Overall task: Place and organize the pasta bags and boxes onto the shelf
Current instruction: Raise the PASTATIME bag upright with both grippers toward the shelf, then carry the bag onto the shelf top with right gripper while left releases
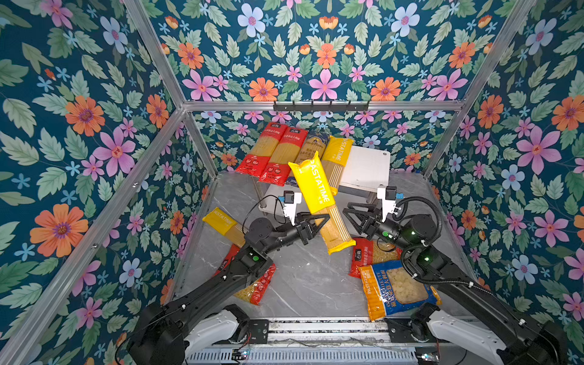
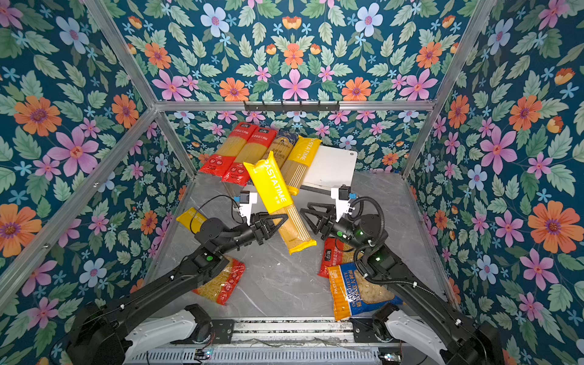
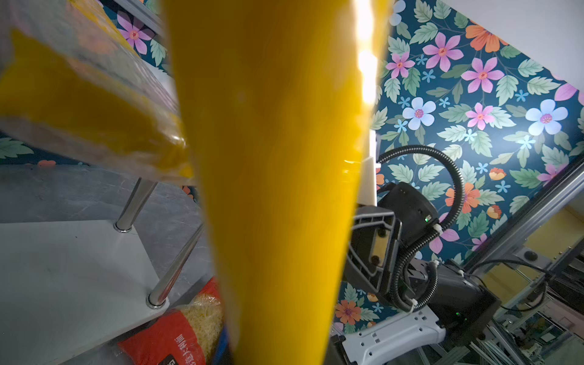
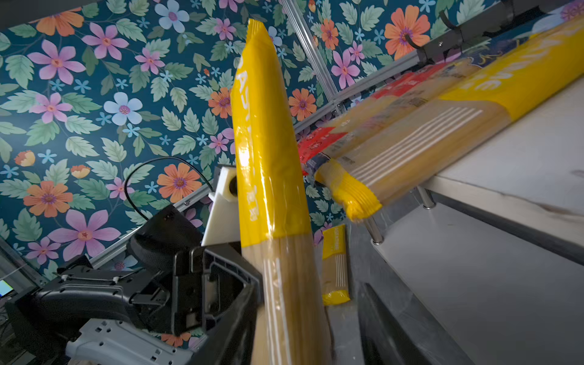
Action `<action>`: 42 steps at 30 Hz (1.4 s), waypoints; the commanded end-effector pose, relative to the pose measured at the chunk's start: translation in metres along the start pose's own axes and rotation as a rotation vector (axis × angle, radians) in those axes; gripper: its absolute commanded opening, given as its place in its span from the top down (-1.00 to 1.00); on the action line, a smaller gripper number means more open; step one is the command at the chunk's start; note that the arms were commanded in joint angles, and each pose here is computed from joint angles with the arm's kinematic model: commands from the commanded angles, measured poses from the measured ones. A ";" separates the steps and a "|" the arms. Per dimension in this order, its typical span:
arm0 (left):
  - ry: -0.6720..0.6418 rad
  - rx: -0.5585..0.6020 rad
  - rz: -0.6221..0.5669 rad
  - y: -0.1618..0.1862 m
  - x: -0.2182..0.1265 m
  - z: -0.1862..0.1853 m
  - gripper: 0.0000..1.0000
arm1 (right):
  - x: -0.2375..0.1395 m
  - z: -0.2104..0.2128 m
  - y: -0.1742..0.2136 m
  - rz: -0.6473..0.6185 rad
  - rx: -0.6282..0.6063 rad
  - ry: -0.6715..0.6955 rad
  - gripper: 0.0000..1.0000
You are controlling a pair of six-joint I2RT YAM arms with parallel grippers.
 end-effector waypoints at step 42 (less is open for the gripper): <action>-0.039 -0.020 -0.032 -0.015 -0.011 -0.012 -0.22 | -0.006 -0.002 -0.042 -0.108 0.179 0.097 1.00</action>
Point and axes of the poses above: each gripper's point midway between its finger pads, its own x axis out along the fingers, its own z axis along the line the jaws close on, y = z × x, the point moved 5 cm from there along -x, back along the fingers, and after that the axes turned 8 degrees about -x, right-handed, at the moved point
